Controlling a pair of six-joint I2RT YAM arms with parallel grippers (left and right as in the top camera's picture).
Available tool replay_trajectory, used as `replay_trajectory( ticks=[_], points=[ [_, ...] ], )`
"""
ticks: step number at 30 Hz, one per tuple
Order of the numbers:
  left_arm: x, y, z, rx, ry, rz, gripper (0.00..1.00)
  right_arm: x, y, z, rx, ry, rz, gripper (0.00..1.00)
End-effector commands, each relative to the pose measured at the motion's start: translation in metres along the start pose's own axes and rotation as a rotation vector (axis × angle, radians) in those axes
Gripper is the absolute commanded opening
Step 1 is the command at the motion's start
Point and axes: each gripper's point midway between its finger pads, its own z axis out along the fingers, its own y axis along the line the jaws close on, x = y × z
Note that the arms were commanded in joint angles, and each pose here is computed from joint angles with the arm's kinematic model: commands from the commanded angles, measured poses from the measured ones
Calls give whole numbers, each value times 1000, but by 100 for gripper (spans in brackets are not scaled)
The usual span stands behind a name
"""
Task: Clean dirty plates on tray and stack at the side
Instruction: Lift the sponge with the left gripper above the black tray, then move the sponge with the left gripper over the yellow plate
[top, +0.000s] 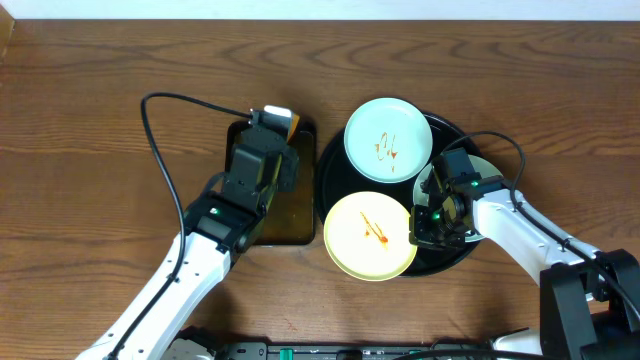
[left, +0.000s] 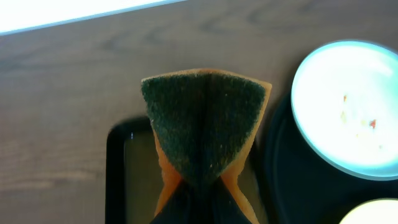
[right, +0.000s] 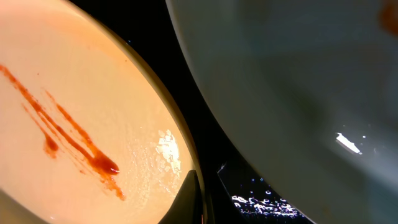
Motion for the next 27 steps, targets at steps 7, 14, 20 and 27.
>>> replay_trajectory(
  ticks=[7,14,20,27],
  points=[
    [66,-4,32,-12,264,44,7,0,-1,1,18,1,-8,1],
    [106,-25,49,89,414,47,7,0,-1,1,18,2,-8,1],
    [108,-25,50,90,422,41,8,0,-1,1,18,1,-8,1],
    [108,-25,50,90,422,41,8,0,-1,1,18,1,-8,1]
  ],
)
